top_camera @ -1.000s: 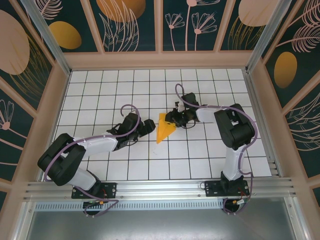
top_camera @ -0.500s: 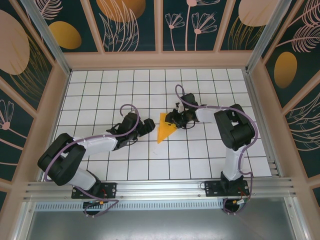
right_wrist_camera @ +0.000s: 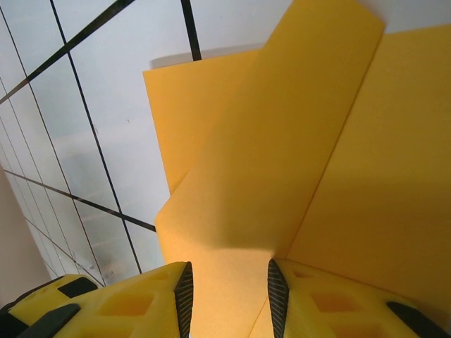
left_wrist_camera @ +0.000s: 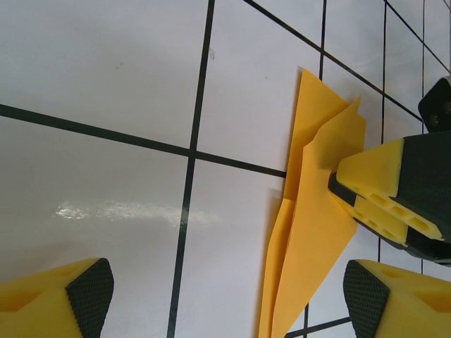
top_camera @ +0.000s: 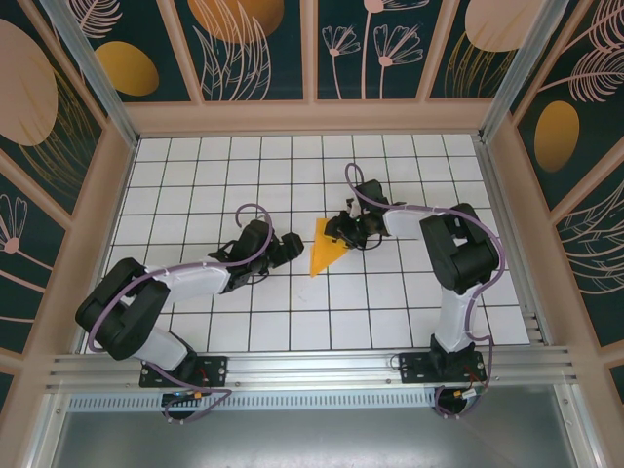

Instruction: Fold a paper plane with a square sheet of paper (pick it up from the middle)

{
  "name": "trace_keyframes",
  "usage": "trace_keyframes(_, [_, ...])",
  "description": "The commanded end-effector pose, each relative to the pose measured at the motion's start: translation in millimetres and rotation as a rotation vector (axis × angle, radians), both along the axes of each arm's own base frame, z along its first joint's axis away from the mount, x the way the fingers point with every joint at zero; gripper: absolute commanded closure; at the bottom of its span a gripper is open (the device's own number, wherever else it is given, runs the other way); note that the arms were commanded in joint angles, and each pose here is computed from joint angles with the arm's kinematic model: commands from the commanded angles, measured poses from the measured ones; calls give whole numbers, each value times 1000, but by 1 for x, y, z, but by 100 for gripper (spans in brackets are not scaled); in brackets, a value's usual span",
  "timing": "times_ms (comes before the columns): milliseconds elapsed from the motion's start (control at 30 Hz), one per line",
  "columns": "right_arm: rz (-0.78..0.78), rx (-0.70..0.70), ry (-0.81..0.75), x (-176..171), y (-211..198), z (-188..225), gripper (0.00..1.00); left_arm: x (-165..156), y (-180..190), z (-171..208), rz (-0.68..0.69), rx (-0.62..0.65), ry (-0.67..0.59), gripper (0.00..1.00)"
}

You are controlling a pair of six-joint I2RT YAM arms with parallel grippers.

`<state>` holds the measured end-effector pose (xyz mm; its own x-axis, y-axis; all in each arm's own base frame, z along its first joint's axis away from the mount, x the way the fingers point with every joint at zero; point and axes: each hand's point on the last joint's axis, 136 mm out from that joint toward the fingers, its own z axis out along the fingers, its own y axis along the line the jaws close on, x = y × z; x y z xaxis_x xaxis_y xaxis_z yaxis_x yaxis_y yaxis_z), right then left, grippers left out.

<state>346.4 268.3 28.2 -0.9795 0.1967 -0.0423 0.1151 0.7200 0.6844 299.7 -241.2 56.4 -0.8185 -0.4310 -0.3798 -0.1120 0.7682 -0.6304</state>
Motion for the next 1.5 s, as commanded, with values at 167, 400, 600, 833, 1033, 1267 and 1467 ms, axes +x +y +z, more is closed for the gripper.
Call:
trace_keyframes(167, [-97, -63, -33, 13, -20, 18, 62, 5, -16, 7, -64, -52, -32, 15])
trace_keyframes(400, [-78, -47, 2, 12, -14, 7, 60, 4, -19, 7, -79, -61, -26, 15])
trace_keyframes(600, [-40, -29, 14, 10, -5, 6, 62, 5, -21, 5, -87, -63, -24, 15])
trace_keyframes(833, [5, 15, 5, 6, 8, 10, 66, 4, -21, 3, -91, -61, -18, 15])
trace_keyframes(1033, [38, 50, -2, 2, 15, 13, 69, 3, -21, -2, -93, -55, -5, 15])
trace_keyframes(1267, [104, 98, -41, -7, 28, 18, 76, 5, -22, -1, -91, -64, -8, 14])
trace_keyframes(1467, [140, 120, -72, -9, 34, 21, 92, 7, -20, 6, -85, -98, -21, 14])
